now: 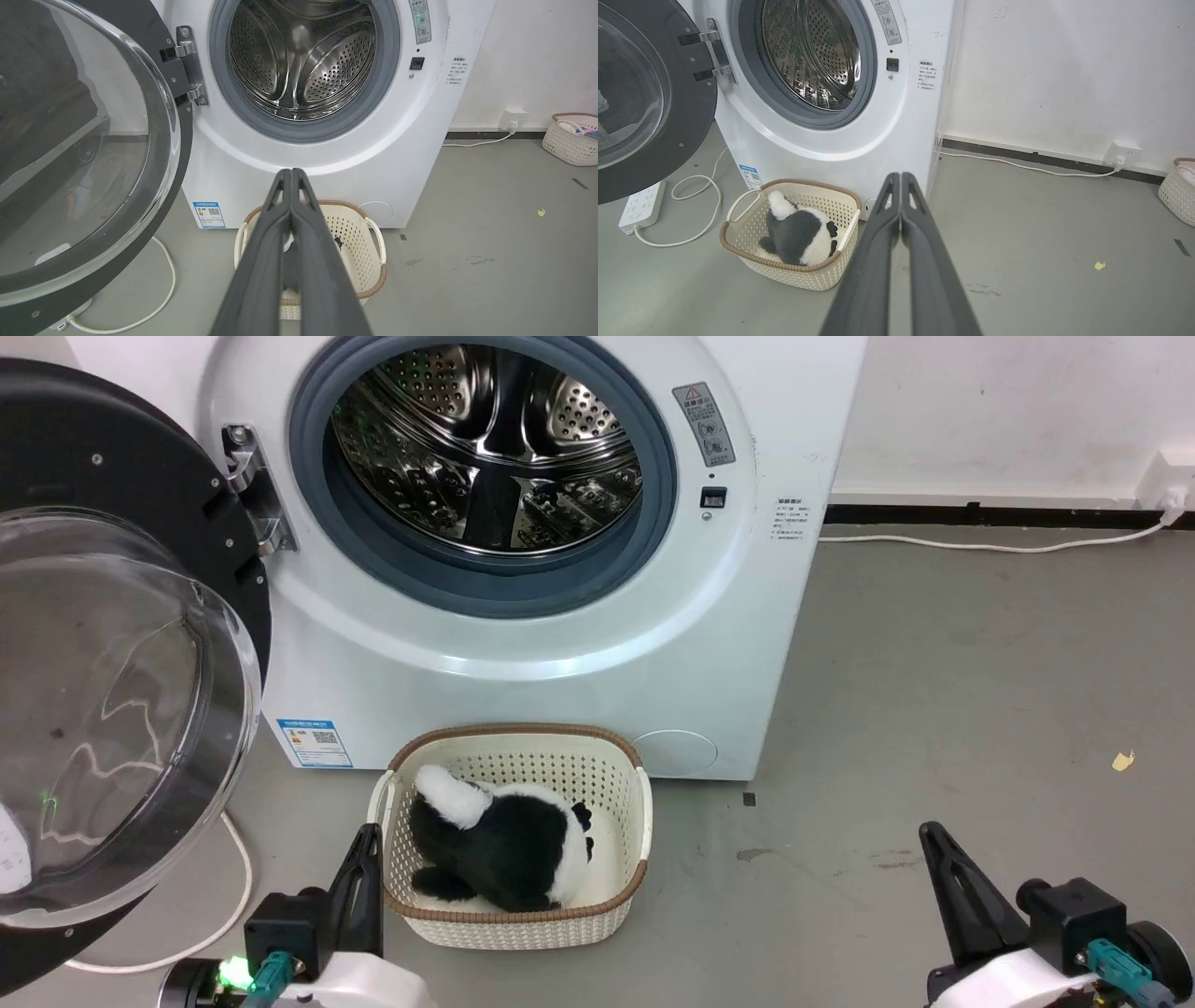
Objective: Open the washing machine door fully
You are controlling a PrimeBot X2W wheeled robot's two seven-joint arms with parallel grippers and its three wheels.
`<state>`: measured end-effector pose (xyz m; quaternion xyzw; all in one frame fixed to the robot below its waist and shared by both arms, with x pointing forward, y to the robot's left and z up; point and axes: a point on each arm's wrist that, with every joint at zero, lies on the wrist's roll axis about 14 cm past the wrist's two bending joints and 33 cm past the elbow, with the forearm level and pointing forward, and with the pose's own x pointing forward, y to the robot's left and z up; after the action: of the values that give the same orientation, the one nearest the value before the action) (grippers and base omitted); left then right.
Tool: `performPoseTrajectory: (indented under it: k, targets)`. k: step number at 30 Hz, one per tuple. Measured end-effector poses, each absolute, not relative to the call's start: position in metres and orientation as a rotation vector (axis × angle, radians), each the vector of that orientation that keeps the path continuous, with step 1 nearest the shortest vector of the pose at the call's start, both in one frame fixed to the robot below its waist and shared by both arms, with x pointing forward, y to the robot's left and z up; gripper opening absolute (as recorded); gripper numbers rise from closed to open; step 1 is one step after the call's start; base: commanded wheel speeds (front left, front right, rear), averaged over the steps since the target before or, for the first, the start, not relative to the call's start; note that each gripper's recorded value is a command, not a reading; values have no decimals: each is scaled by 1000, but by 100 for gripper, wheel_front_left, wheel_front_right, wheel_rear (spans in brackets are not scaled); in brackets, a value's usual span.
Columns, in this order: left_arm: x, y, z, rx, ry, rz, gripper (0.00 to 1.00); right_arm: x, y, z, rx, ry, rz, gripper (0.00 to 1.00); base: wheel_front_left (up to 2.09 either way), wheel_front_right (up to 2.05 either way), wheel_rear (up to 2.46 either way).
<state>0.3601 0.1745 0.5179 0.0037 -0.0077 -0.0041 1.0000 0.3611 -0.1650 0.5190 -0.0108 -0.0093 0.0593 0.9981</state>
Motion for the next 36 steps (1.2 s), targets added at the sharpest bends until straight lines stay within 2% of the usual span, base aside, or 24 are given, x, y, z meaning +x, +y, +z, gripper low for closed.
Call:
performPoseTrajectory:
  k: [36]
  targets:
    - [369,178,522,41,19,4,0,369,-161,522,-46,19,129,0,0,0,0]
